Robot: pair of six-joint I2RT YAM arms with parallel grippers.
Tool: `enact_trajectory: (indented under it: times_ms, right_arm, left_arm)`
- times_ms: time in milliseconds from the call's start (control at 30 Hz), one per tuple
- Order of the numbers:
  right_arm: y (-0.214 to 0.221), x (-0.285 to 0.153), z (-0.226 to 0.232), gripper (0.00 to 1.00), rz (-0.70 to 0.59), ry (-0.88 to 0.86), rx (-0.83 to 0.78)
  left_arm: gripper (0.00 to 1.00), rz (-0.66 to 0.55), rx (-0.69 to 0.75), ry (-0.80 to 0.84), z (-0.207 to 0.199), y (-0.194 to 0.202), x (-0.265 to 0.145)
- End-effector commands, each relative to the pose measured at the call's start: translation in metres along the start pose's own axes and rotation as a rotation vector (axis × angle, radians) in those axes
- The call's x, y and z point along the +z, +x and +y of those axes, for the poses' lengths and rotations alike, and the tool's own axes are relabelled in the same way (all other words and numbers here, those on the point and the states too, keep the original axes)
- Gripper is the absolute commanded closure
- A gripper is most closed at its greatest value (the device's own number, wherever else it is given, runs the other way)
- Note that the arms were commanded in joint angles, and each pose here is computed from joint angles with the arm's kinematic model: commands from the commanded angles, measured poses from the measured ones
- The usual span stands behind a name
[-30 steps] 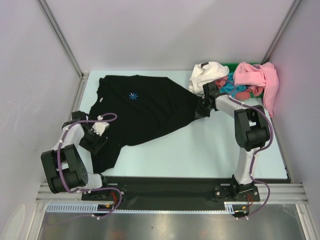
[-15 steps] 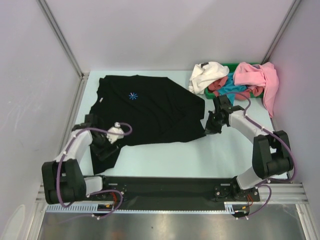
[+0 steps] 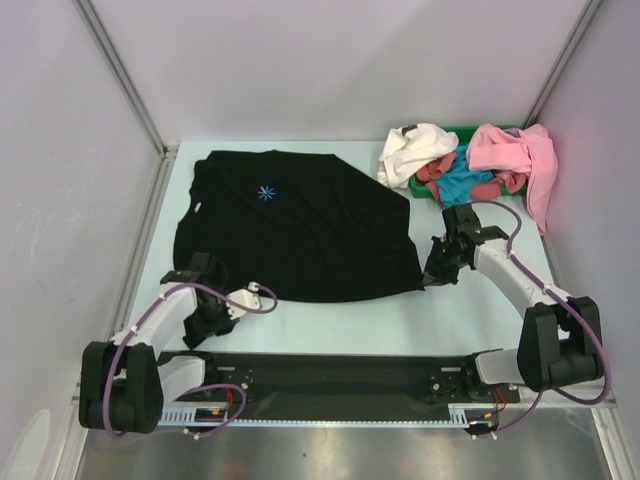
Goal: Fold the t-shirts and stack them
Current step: Fold the tshirt
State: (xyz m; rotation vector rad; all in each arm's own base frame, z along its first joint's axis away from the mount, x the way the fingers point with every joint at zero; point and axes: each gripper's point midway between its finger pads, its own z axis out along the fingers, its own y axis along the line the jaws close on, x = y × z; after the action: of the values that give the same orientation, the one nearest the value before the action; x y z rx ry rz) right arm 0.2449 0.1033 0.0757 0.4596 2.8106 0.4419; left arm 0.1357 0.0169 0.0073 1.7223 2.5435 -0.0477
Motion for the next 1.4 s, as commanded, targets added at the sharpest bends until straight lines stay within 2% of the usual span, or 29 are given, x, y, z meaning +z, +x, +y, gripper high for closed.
enact_trajectory:
  times_ms: [0, 67, 167, 300, 367, 500, 633, 767, 833, 967, 1200, 1367]
  right_arm:
    - [0.015, -0.007, -0.001, 1.00, 0.032, -0.014, 0.026]
    - [0.022, -0.007, -0.006, 1.00, 0.045, 0.000, 0.031]
    - [0.029, -0.009, -0.013, 1.00, 0.047, 0.035, 0.024]
    - [0.045, -0.013, -0.015, 1.00, 0.077, 0.057, 0.018]
    - [0.058, -0.018, -0.017, 1.00, 0.102, 0.075, 0.012]
    - [0.084, -0.032, -0.023, 1.00, 0.163, 0.101, 0.001]
    - [0.086, -0.048, -0.033, 1.00, 0.142, 0.129, -0.017]
    - [0.047, -0.038, -0.028, 1.00, 0.066, 0.078, -0.010]
    - [0.030, -0.024, -0.028, 1.00, 0.065, 0.108, -0.024]
    - [-0.039, -0.008, 0.002, 1.00, -0.068, 0.049, -0.067]
    - [-0.111, 0.027, 0.013, 1.00, -0.167, 0.065, -0.070]
    - [-0.146, 0.051, 0.023, 1.00, -0.196, 0.066, -0.079]
  left_arm:
    - [0.73, -0.047, -0.024, -0.034, 0.006, -0.009, 0.007]
    - [1.00, -0.077, -0.056, -0.060, 0.012, -0.016, -0.004]
    - [1.00, -0.119, -0.046, -0.097, 0.012, -0.022, -0.027]
    - [1.00, -0.140, -0.017, -0.054, -0.013, -0.019, -0.067]
    - [1.00, -0.182, 0.011, -0.118, -0.007, -0.024, -0.094]
    - [1.00, -0.159, 0.050, -0.061, -0.027, -0.017, -0.125]
    - [1.00, -0.100, 0.070, -0.188, -0.002, -0.004, -0.152]
    - [1.00, -0.077, 0.063, -0.264, 0.051, -0.011, -0.158]
    - [1.00, -0.092, 0.073, -0.375, 0.092, -0.022, -0.162]
    - [1.00, -0.124, 0.107, -0.554, 0.168, -0.047, -0.173]
    - [1.00, -0.135, 0.144, -0.626, 0.242, -0.078, -0.155]
    - [1.00, -0.136, 0.185, -0.666, 0.284, -0.095, -0.139]
